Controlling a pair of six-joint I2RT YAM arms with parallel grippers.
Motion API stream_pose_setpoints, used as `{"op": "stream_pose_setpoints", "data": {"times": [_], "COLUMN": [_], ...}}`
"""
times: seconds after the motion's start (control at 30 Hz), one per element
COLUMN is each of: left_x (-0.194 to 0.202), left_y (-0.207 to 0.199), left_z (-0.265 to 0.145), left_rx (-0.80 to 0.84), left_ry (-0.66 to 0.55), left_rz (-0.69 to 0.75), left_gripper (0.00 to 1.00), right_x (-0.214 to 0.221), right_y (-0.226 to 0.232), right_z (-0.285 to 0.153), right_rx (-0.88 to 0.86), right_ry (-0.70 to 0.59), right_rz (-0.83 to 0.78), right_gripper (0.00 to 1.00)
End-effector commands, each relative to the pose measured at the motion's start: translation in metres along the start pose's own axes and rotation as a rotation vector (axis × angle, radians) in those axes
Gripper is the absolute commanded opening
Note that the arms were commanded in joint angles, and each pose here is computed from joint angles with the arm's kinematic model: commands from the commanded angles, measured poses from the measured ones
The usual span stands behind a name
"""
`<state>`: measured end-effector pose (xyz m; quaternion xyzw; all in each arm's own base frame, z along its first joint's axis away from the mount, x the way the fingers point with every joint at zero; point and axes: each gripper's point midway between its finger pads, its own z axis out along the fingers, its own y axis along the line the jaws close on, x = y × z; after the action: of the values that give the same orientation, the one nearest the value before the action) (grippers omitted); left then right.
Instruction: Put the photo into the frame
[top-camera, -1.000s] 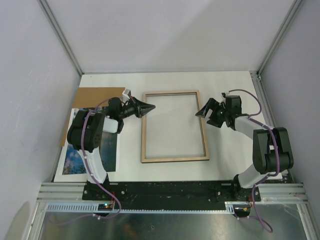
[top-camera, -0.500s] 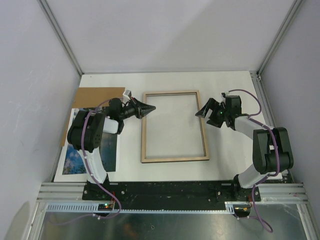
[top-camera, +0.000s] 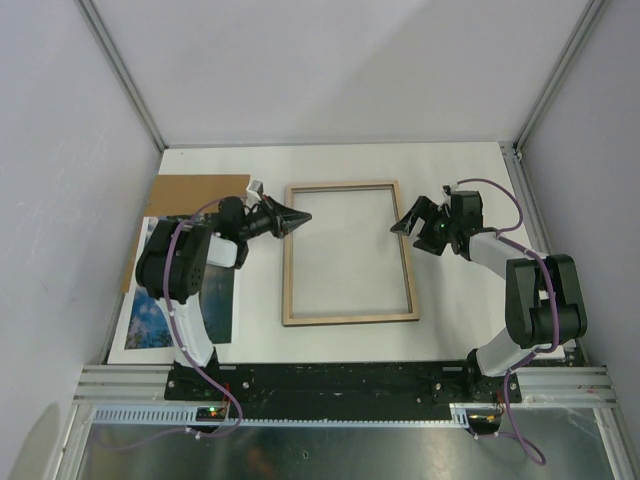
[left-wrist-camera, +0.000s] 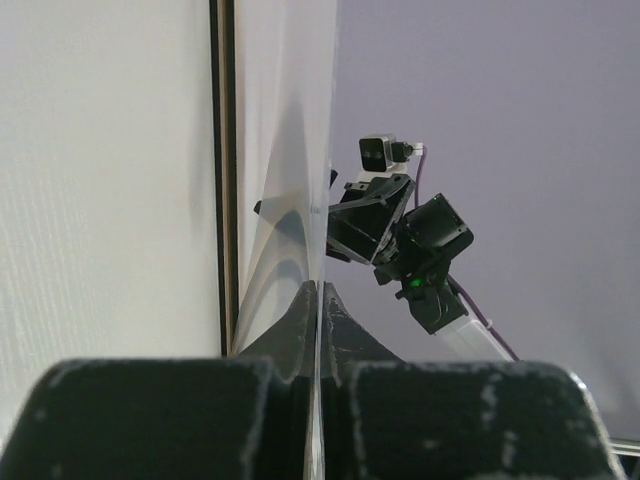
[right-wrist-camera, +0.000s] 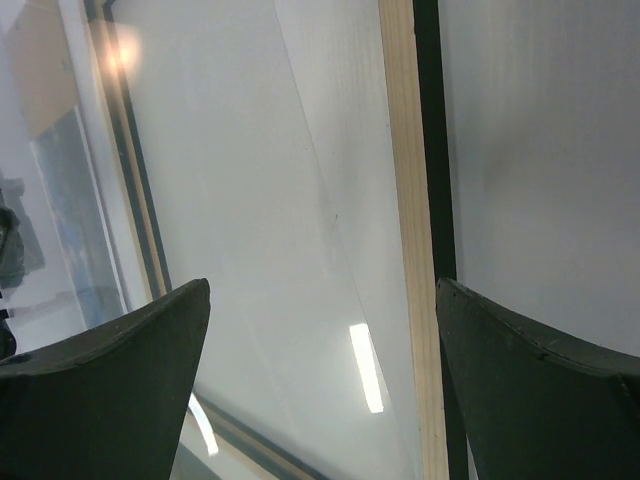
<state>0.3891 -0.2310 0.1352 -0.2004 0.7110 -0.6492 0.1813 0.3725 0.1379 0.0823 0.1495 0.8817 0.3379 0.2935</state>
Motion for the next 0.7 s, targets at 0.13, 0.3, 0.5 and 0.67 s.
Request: {"op": "stream_pose_setpoints", "data": {"times": [0.13,0.3,0.5,0.67], "left_x": [0.002,-0.001,-0.003,-0.006], "left_y": [-0.002,0.0,0.001,0.001], "left_z": [0.005,0.009,0.015,0.021], "left_rx": [0.029,0.03,0.032,0.032], "left_ry": [0.026,0.032,0.046,0.057], "left_rz": [0.061,0.062,0.063,0.064], "left_gripper": [0.0,0.0,0.0,0.0], "right_x": [-0.005,-0.006,-0.008,-0.009], "right_y": [0.01,0.013,0.015,0.015], "right_z": [-0.004,-0.005,-0.005,-0.005], "right_rx": [-0.029,-0.041,-0.055,-0.058], "right_ry": [-0.026,-0.033,-0.04,-0.041], "right_rz": [-0.035,-0.039,-0.038,-0.036], "right_gripper": [0.99,0.99,0.99,0.99]}}
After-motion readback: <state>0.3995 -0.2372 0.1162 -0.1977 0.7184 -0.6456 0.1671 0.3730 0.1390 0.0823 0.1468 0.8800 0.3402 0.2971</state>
